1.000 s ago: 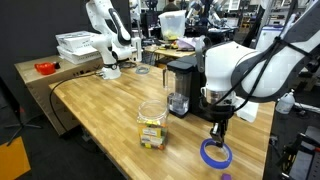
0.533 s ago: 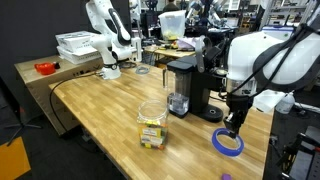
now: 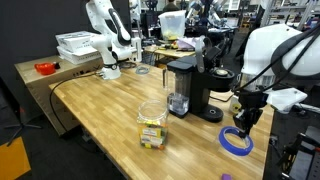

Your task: Move the blue masking tape from the left to the right

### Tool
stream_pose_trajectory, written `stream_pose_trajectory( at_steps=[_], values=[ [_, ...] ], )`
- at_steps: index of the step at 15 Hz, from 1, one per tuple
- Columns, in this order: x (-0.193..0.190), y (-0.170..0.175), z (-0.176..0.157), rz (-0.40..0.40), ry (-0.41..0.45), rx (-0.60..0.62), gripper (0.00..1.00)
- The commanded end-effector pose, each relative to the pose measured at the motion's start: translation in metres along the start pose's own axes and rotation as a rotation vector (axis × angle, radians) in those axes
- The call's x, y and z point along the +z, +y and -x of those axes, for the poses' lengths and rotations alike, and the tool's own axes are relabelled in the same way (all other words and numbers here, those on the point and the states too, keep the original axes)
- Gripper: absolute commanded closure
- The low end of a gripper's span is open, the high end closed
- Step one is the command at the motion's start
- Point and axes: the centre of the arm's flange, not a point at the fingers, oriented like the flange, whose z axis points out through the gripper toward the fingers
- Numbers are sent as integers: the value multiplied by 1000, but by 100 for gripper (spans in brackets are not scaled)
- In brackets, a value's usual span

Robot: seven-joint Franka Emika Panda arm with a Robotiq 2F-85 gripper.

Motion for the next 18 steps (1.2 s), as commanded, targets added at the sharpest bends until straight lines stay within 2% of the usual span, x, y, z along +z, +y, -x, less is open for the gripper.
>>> stream_pose_trajectory(
  at_steps=[1, 6, 7, 8, 15, 18],
  values=[
    [-1, 0, 2, -5, 2, 4, 84],
    [-2, 0, 5, -10, 9, 8, 84],
    [-1, 3, 2, 2, 4, 27, 96],
    [1, 6, 1, 3, 1, 49, 96],
    [11, 50, 5, -3, -15, 347, 96],
    [15, 62, 11, 1, -23, 439, 96]
  ],
)
